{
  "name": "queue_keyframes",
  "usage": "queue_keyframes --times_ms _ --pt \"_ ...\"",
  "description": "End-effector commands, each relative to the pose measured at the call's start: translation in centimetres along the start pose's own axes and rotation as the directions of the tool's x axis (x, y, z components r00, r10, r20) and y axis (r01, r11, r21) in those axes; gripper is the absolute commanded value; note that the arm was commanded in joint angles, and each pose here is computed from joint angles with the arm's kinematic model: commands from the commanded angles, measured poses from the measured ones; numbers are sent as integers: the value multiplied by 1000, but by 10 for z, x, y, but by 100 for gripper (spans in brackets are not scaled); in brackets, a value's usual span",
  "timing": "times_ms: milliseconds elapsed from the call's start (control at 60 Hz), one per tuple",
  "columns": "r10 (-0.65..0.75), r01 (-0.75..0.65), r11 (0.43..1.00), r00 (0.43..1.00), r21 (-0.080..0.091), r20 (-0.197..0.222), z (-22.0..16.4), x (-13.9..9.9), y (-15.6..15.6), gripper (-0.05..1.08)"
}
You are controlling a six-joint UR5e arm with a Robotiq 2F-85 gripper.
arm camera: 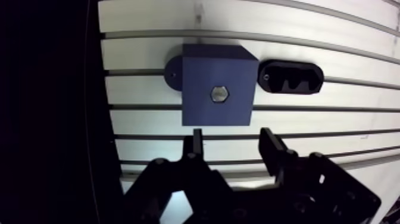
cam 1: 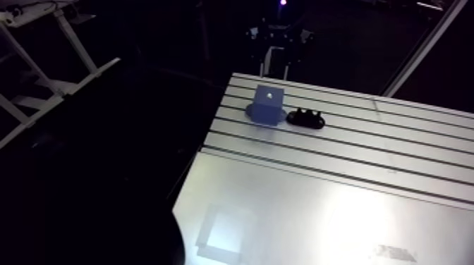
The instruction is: Pick up the M10 bolt and insert it into the hex recess until seated.
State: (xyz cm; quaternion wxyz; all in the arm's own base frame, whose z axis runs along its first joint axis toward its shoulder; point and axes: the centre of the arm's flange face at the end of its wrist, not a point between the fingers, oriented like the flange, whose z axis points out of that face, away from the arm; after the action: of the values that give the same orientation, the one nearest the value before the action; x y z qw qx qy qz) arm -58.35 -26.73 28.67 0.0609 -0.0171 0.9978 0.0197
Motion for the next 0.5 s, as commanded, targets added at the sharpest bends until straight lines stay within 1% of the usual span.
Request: queue_keyframes --times_ms 17,233,300,417,433,467,483,500 --pt "0 0 1000 1000 -2 8 1 0 0 1" --pt "2 -2 1000 1000 -3 3 -1 1 0 0" --pt "2 -2 1000 1000 -2 -4 -5 1 0 0" --pt "-3 3 1000 999 8 -32 -24 4 -2 0" --pt "-3 3 1000 999 8 -32 -24 4 -2 0" --pt "-6 6 1000 999 8 -45 -39 6 -3 0" --pt "-6 6 1000 999 8 -45 -39 6 -3 0" --pt "-8 8 1000 999 6 -42 -48 5 -1 1"
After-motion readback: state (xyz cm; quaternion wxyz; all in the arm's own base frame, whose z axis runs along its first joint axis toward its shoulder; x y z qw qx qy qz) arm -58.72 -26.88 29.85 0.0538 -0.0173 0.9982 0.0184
